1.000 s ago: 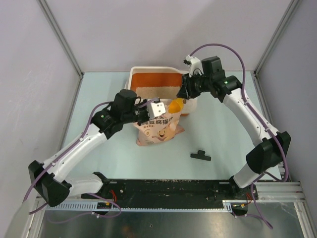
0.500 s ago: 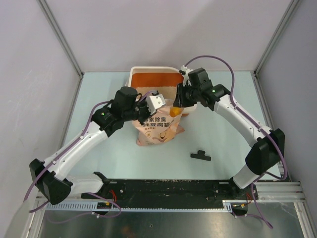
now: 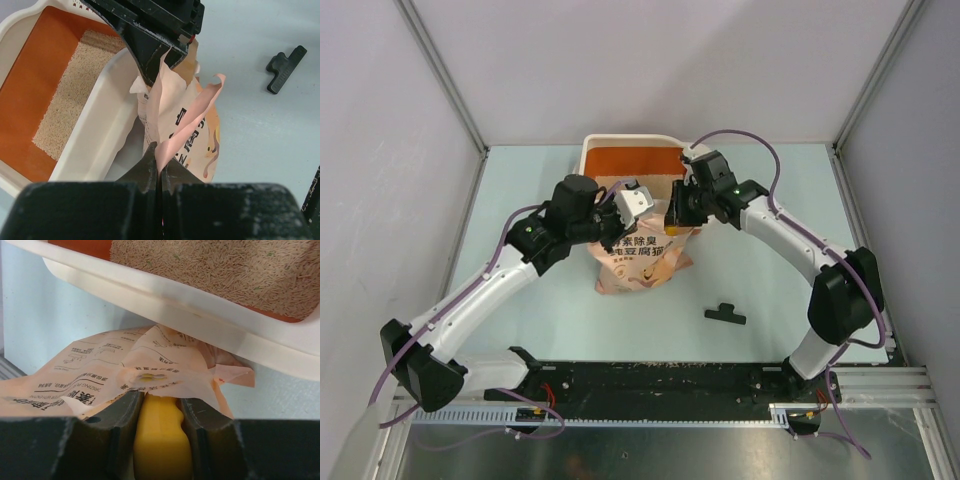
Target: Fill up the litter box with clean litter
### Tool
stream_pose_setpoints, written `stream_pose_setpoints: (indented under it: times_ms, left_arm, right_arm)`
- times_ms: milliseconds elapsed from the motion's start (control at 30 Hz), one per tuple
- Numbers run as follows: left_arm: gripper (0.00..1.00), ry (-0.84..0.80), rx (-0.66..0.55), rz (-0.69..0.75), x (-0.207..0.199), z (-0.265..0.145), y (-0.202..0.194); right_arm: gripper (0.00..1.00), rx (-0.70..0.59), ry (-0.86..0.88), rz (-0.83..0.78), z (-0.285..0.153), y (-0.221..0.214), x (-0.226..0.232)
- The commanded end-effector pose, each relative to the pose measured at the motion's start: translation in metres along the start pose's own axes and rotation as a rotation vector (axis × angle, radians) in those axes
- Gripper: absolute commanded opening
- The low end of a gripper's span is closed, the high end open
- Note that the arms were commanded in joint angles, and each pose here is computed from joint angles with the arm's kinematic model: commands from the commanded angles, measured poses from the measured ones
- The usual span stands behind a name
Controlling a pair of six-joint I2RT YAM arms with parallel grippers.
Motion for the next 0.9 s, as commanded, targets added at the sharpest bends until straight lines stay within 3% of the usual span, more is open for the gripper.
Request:
stream_pose_setpoints:
  times_ms: [0, 433, 700, 733, 867]
  left_arm:
    - [0.0, 0.007, -0.126, -0.003, 0.002, -0.003, 0.019]
    - [0.0, 0.011, -0.078, 0.011, 0.007, 0.013, 0.012]
    - [0.0, 0.051, 0.002, 0.213, 0.013, 0.011, -0.003]
    - [0.0, 0.067, 0.007, 0.221, 0.015, 0.01, 0.0]
    - [0.0, 0.08, 0.029, 0.263, 0.021, 0.011, 0.003]
  right_arm:
    - [0.0, 0.108, 0.066, 0.048, 0.01, -0.016, -0.002]
    - [0.0, -0.009, 0.495, 0.168, -0.001, -0.005, -0.012]
    - [0.0, 0.065, 0.76, 0.385, -0.009, 0.031, -0.039]
    - [0.0, 0.066, 0.765, 0.455, -0.014, 0.04, -0.051]
    - [0.0, 0.033, 0.783, 0.467, -0.038, 0.056, -0.085]
Point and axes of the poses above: each gripper's point midway between its finger pads, its own z axis out along the fingers, its own x axis along the line the jaws close on, y = z × x, the point moved 10 cm from there along -z, back along the fingers, and after that the axes turned 6 degrees about z, right-handed, at the moved point
